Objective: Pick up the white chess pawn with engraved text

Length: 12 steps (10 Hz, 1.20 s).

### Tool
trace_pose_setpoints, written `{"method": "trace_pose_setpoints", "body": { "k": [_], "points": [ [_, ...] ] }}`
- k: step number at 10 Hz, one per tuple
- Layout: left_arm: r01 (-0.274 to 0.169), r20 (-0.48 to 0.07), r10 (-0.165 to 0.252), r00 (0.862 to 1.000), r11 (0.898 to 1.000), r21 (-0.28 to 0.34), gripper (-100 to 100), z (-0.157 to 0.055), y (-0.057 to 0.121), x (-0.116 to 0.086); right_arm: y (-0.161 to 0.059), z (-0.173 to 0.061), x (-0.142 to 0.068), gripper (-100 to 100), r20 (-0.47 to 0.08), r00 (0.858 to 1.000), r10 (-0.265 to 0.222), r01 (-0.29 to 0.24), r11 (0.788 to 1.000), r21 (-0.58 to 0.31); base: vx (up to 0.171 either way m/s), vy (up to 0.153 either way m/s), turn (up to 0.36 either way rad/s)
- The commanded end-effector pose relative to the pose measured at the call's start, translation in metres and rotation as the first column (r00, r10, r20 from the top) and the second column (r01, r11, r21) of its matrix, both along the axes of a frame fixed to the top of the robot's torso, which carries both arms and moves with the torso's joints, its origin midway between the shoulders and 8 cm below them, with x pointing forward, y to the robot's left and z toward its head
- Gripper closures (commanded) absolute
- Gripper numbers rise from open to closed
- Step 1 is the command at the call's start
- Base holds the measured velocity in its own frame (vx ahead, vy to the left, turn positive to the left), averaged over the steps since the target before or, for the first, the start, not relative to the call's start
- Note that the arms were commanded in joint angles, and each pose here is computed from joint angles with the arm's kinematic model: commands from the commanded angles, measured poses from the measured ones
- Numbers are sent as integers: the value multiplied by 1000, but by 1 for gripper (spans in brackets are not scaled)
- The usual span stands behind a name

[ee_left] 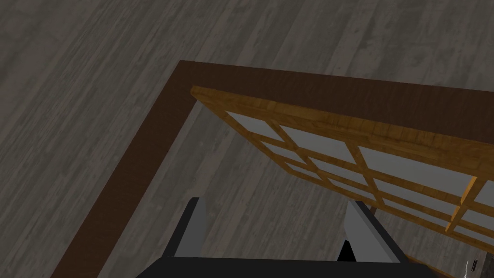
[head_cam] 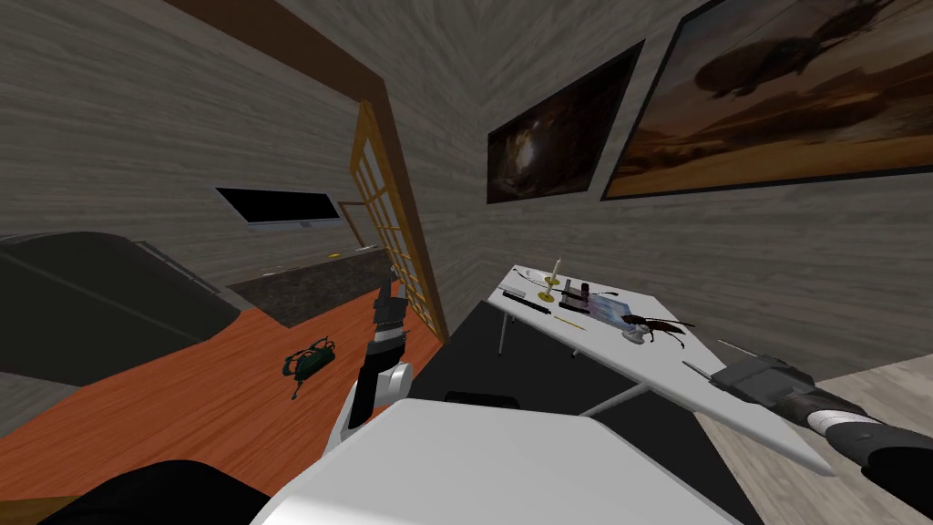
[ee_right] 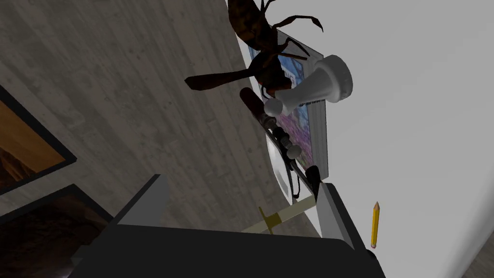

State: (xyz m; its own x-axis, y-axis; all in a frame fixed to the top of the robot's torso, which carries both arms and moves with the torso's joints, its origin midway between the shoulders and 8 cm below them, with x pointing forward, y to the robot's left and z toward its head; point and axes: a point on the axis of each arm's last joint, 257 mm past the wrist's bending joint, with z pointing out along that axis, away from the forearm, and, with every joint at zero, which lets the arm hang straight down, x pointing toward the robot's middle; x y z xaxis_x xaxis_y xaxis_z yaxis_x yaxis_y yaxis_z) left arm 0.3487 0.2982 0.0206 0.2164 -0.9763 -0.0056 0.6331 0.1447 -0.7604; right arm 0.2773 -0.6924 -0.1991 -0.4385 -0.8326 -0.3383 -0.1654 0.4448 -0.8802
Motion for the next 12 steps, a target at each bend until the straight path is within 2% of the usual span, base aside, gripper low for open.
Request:
{"method": "trace_pose_setpoints", "body": {
  "k": [1, 3, 4, 6, 7, 8, 9, 11, 12],
  "points": [
    [0, 0, 0, 1000, 1000, 0, 0, 0, 0, 0, -2, 1, -6, -100, -41, 999, 22, -24, 999, -32, 1, 31, 40],
    [0, 0, 0, 1000, 1000, 0, 0, 0, 0, 0, -1, 4, -14, -100, -143, 986, 87, -102, 990, -102, 11, 34, 114],
    [0, 0, 0, 1000, 1000, 0, 0, 0, 0, 0, -3, 2, -19, -100, -161, 983, 85, -103, 989, -105, 17, 22, 64],
    [0, 0, 0, 1000, 1000, 0, 0, 0, 0, 0, -1, 0, -30, -100, -272, 952, 141, -186, 971, -147, 25, 18, 142],
    [0, 0, 0, 1000, 1000, 0, 0, 0, 0, 0, -2, -2, -35, -100, -288, 947, 140, -188, 971, -148, 29, 7, 58],
    [0, 0, 0, 1000, 1000, 0, 0, 0, 0, 0, -1, -4, -40, -100, -345, 924, 165, -231, 960, -158, 30, 9, 80],
    [0, 0, 0, 1000, 1000, 0, 0, 0, 0, 0, -1, -6, -43, -100, -352, 922, 163, -230, 961, -157, 24, 4, 65],
    [0, 0, 0, 1000, 1000, 0, 0, 0, 0, 0, 3, -13, -55, -100, -457, 865, 209, -310, 938, -158, 35, 4, 148],
    [0, 0, 0, 1000, 1000, 0, 0, 0, 0, 0, 1, -17, -63, -100, -474, 857, 203, -307, 939, -152, 39, -4, 74]
  ]
}}
